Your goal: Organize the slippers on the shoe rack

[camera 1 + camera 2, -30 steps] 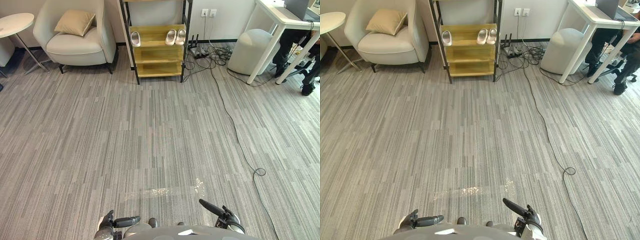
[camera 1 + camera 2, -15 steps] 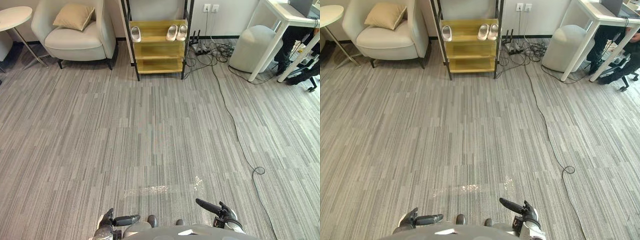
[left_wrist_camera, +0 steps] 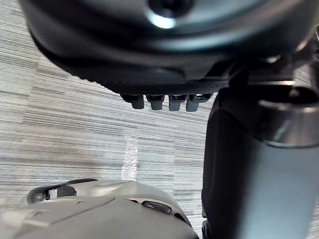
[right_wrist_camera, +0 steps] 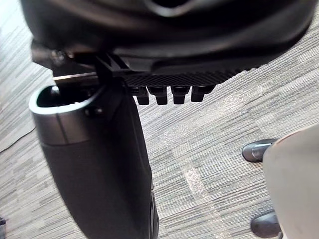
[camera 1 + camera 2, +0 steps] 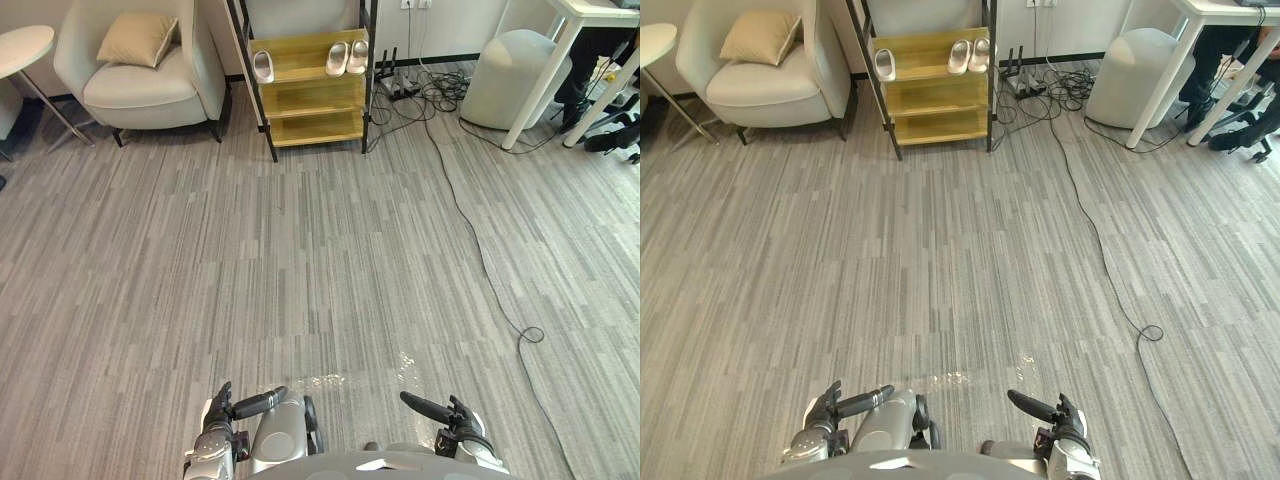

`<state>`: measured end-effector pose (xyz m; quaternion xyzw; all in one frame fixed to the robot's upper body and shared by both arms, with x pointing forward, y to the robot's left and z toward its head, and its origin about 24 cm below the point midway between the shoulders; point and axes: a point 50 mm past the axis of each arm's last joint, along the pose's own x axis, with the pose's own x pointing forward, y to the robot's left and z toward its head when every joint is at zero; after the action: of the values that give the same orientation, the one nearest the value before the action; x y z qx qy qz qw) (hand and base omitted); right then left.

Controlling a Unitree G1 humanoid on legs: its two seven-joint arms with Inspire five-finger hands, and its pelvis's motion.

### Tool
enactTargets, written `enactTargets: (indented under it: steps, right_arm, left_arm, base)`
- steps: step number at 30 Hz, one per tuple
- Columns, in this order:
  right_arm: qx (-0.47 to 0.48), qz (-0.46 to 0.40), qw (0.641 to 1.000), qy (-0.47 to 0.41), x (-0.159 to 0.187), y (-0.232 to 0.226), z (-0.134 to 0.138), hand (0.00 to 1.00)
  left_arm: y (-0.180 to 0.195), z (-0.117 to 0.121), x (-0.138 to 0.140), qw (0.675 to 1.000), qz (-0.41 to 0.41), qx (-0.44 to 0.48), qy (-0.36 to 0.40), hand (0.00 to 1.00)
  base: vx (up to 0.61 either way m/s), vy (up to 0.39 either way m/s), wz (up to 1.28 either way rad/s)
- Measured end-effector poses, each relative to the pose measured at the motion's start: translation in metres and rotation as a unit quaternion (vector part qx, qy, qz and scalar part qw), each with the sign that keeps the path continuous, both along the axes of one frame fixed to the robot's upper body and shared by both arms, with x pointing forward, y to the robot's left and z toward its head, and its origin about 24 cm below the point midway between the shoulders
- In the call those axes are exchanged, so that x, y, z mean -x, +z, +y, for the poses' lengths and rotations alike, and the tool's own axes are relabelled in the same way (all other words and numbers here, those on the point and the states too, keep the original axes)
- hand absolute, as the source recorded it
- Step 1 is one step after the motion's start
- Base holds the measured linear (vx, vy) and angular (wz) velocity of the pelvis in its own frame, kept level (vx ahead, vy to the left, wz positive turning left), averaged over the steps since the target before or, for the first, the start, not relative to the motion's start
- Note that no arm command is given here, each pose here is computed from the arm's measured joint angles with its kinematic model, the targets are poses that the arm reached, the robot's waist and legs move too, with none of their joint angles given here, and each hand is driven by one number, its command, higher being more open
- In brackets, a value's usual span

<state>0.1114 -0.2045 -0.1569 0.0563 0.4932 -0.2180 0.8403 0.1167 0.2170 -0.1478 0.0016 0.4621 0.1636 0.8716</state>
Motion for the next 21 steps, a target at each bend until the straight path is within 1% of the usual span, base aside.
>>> enactTargets:
  steps: [3,5,7,8,12,13,17,21]
  right_arm:
    - [0.003,-0.002,1.000,0.000,-0.003,0.001,-0.001,1.00]
    - [0.008,-0.001,1.000,0.001,-0.003,0.001,-0.005,1.00]
    - [-0.010,-0.001,1.000,0.015,-0.008,0.000,0.010,1.00]
    - [-0.014,0.000,1.000,0.013,-0.008,-0.001,0.012,1.00]
    - [-0.017,-0.003,1.000,0.016,-0.010,0.000,0.013,1.00]
    - [-0.013,-0.011,1.000,0.018,-0.012,0.002,0.011,1.00]
    - [-0.002,-0.027,0.999,0.021,-0.020,0.006,0.004,1.00]
    - [-0.001,-0.046,0.999,0.023,-0.029,0.010,0.006,1.00]
  left_arm:
    - [0.002,0.001,-0.006,1.000,-0.006,-0.003,-0.004,1.00]
    - [0.001,-0.001,-0.005,1.000,-0.002,-0.002,-0.006,1.00]
    - [0.003,0.005,-0.012,1.000,-0.006,-0.012,-0.007,1.00]
    - [0.004,0.006,-0.014,1.000,-0.006,-0.012,-0.008,1.00]
    - [0.000,0.008,-0.005,0.999,0.023,-0.021,-0.015,1.00]
    - [-0.001,0.008,-0.004,0.999,0.030,-0.025,-0.027,1.00]
    - [-0.002,0.000,-0.006,0.999,0.029,-0.019,-0.032,1.00]
    - [-0.003,-0.012,-0.008,0.999,0.025,-0.003,-0.032,1.00]
  base:
    - [0.29,0.147,-0.34]
    - [0.52,0.269,-0.29]
    - [0.52,0.241,-0.08]
    - [0.37,0.166,0.09]
    - [0.58,0.211,-0.06]
    - [0.45,0.094,0.06]
    - [0.35,0.005,0.25]
    - [0.42,-0.226,0.52]
